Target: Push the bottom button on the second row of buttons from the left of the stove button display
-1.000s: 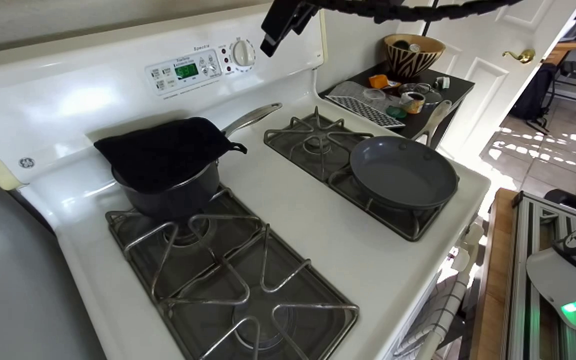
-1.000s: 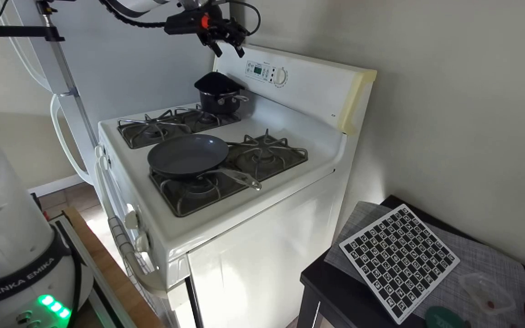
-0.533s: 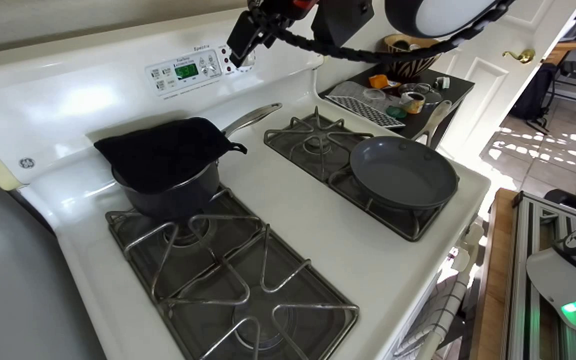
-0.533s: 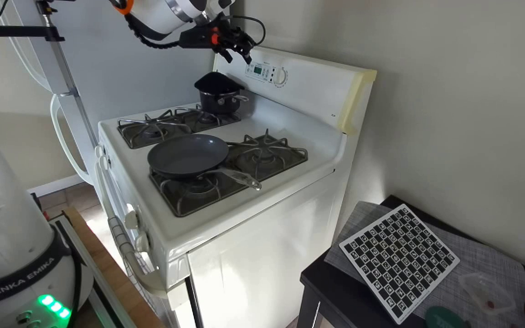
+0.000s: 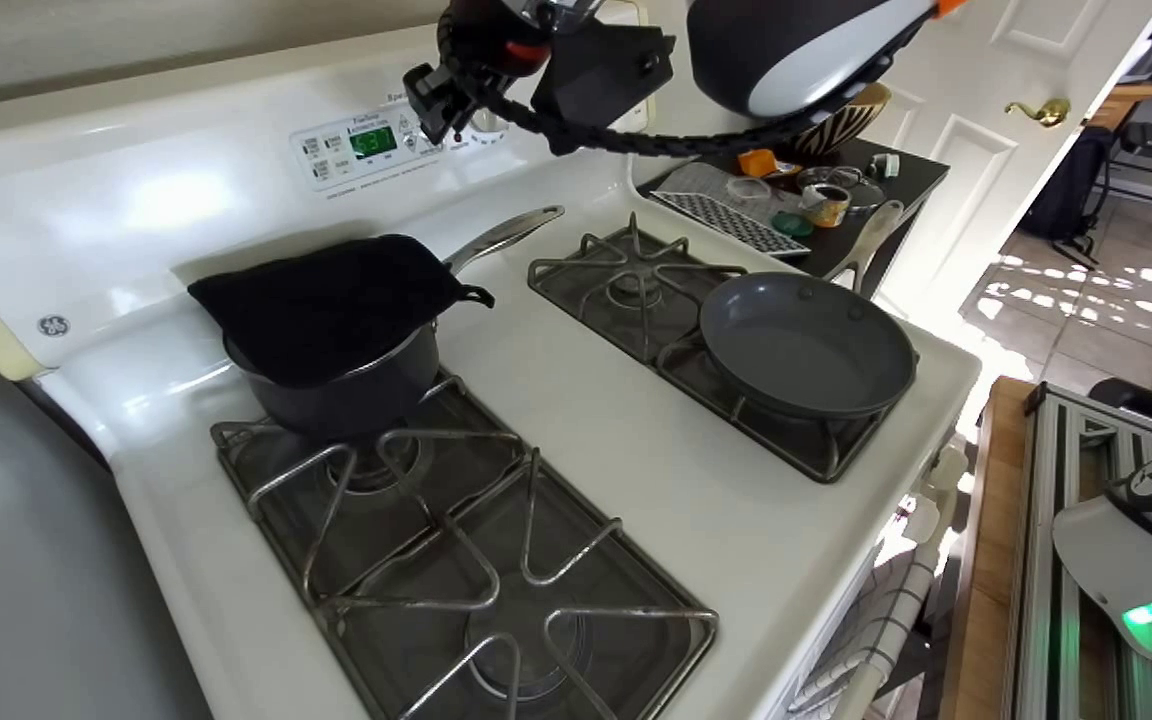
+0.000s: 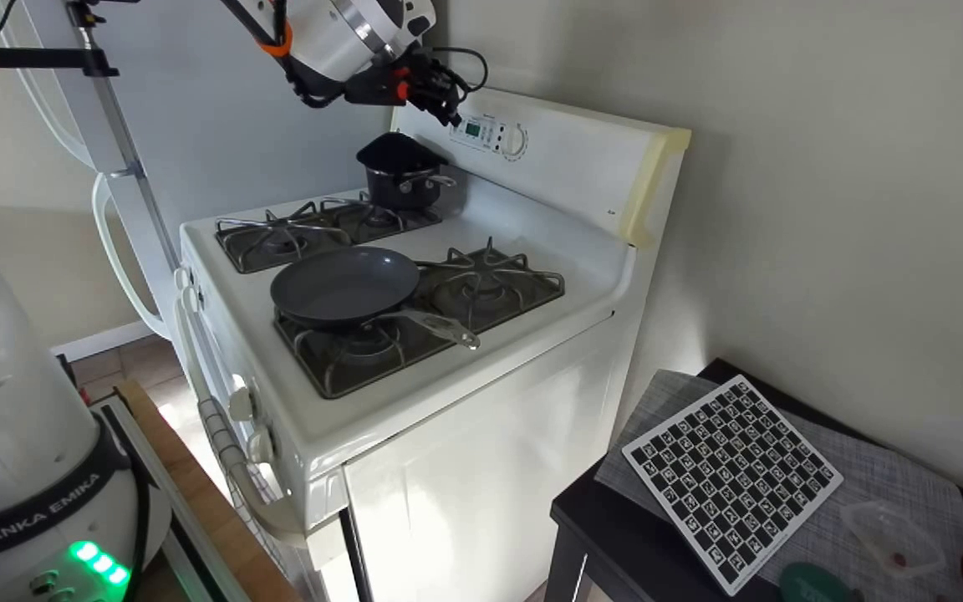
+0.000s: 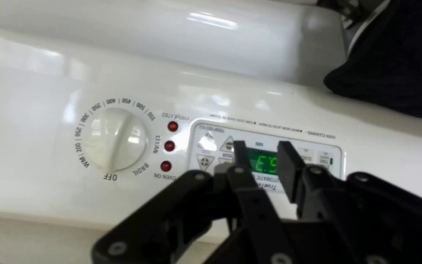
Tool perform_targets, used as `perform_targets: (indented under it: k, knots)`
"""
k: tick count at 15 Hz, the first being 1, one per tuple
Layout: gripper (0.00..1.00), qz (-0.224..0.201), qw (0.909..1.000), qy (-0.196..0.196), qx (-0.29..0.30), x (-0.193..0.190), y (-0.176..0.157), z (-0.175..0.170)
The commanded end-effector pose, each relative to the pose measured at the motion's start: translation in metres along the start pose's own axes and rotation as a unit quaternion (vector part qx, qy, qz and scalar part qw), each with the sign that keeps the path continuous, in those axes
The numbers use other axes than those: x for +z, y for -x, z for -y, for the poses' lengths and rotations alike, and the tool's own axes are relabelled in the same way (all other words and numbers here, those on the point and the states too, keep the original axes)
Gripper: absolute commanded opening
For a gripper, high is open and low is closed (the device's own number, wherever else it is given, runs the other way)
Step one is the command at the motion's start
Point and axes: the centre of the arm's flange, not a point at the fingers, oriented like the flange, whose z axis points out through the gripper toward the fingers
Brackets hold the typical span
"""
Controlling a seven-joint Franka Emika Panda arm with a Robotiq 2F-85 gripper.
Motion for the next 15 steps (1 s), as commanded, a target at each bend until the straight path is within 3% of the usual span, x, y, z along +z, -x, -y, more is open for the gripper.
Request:
perform_targets:
  k: [1, 6, 7, 15]
  knots:
    - [0.00, -0.005, 0.9997, 0.004, 0.021, 0.028, 0.002, 0.028]
    - [0.00, -0.011, 0.9995, -0.016, 0.026, 0.045, -0.002, 0.049]
    - [0.00, -0.006, 0.9997, -0.013, 0.019, 0.030, 0.002, 0.039]
    - [0.00, -0.010, 0.9995, -0.014, 0.027, 0.042, -0.003, 0.044]
